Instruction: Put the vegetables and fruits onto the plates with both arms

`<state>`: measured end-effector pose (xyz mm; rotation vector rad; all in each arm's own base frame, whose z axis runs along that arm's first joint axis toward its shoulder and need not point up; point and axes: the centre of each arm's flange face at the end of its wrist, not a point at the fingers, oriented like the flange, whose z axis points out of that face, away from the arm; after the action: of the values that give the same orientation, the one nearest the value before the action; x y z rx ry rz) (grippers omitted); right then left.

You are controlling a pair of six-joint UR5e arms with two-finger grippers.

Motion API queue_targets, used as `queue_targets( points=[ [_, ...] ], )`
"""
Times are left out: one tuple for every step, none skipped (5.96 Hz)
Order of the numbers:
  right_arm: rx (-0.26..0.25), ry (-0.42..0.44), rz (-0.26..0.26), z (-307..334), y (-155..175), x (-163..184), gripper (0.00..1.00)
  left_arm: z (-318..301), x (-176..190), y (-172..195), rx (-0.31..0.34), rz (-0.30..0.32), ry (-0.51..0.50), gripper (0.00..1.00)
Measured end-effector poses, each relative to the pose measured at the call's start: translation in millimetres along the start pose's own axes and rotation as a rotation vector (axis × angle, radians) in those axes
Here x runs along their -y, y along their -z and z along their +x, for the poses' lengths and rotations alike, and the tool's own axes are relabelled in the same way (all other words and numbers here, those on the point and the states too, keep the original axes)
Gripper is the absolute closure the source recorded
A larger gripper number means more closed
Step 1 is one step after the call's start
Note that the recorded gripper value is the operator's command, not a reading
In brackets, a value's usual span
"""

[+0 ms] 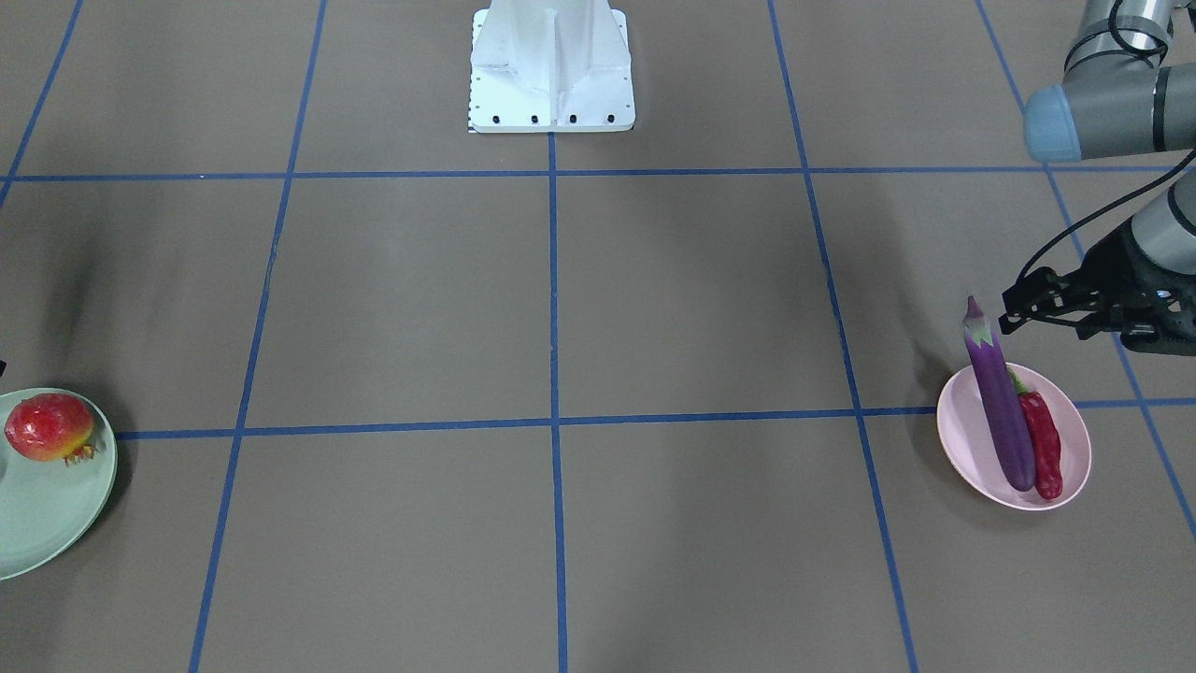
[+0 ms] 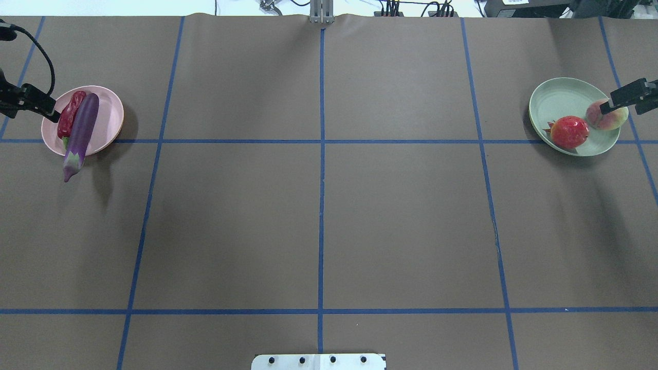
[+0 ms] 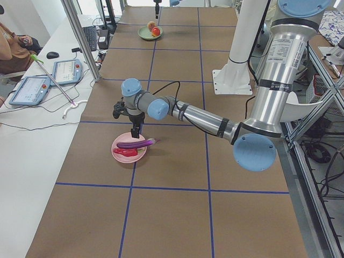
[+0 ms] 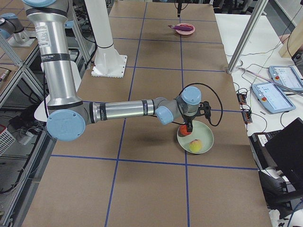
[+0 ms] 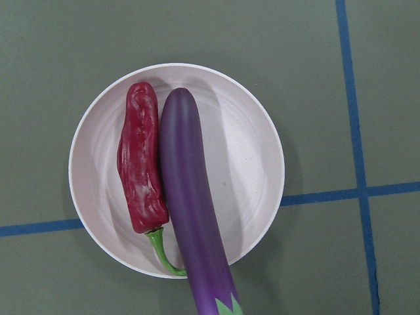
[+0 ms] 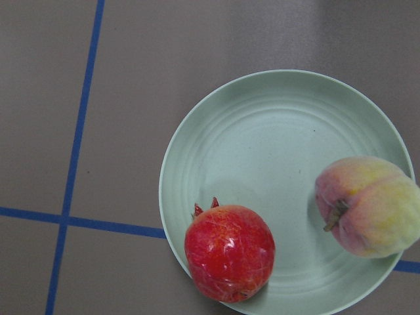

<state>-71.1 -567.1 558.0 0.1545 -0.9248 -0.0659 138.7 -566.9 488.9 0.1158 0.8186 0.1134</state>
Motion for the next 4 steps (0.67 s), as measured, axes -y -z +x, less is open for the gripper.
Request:
queue_targets(
  points=[
    [-0.016,0.027,-0.027,10.7,7.1,0.1,0.00,-26.4,-2.9,4.9,0.013,0.002,-0.018,0.00],
    [-0.021,0.039,-0.040,17.2,12.8,-0.9,0.00,-56.3,-8.5,7.9,0.010,-0.006,-0.006,0.00],
    [-0.025,0.040,-0.049,21.5,17.3,-5.5,0.00,-88.0,-22.9,9.7,-0.022,-0.024,0.042,0.00],
    [-0.032,0.043,-0.058,27.3,22.1,-14.3,0.00,-114.3,-40.1,9.1,-0.046,-0.040,0.092,0.00]
  ],
)
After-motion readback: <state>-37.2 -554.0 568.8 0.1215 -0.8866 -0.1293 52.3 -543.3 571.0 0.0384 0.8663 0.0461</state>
